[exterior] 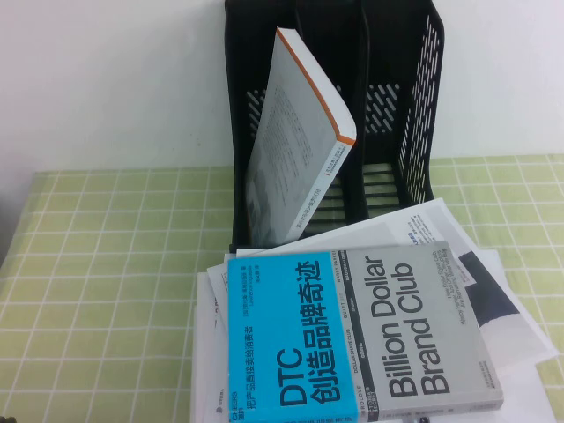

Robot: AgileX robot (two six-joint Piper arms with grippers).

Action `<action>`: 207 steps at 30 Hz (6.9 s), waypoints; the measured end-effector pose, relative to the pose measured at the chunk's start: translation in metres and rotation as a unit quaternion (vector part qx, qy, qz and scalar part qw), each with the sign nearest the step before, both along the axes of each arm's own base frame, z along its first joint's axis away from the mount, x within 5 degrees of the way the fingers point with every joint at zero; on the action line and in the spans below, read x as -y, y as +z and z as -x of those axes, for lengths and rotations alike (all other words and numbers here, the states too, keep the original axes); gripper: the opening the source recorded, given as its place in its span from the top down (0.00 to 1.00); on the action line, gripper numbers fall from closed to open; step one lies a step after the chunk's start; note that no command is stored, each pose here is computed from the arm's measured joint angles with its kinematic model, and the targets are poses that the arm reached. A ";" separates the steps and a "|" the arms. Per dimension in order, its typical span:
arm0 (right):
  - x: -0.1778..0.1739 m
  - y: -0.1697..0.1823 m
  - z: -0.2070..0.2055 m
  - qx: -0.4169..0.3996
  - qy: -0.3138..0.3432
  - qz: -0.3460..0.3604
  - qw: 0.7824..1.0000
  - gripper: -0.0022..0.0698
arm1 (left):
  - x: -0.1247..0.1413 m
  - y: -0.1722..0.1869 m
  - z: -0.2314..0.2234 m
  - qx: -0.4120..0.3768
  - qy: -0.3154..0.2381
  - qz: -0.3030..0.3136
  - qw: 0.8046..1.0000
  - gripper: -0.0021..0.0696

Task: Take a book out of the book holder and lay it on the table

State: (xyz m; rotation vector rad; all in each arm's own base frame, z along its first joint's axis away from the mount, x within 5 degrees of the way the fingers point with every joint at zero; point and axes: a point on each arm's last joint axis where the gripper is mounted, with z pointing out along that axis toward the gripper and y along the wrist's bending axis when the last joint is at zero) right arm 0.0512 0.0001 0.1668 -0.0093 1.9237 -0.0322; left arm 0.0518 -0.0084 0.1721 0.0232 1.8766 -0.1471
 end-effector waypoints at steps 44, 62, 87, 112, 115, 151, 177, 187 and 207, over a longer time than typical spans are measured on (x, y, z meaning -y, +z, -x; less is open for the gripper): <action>-0.001 0.021 -0.005 0.119 -0.013 -0.072 0.990 0.97 | -0.003 0.028 -0.005 0.143 0.035 0.131 0.980 0.97; 0.021 0.091 0.020 0.528 -0.076 -0.200 0.822 0.97 | -0.033 0.066 0.008 0.367 0.129 0.435 0.812 0.97; 0.003 0.251 0.011 0.383 -0.018 -0.076 0.921 0.97 | -0.004 0.159 0.006 0.194 0.037 0.208 0.958 0.97; -0.038 0.163 -0.056 -0.090 0.118 -0.297 0.943 0.97 | 0.010 0.135 -0.039 0.034 0.000 0.171 0.985 0.97; -0.048 0.157 -0.067 -0.078 0.187 -0.315 0.927 0.97 | 0.015 0.134 -0.046 0.021 -0.014 0.196 0.980 0.97; -0.146 0.119 -0.179 -0.031 0.401 -0.070 0.913 0.95 | 0.132 0.144 -0.241 -0.148 -0.325 0.109 0.928 0.97; -0.216 0.103 -0.315 -0.051 0.401 -0.136 0.905 0.45 | 0.119 0.113 -0.279 -0.132 -0.252 0.105 0.953 0.97; -0.224 0.081 -0.329 -0.082 0.398 -0.170 0.898 0.71 | 0.121 0.113 -0.277 -0.138 -0.266 0.118 0.947 0.97; -0.184 0.237 -0.254 0.139 0.418 -0.077 0.895 0.74 | 0.126 0.121 -0.272 -0.132 -0.293 0.142 0.936 0.97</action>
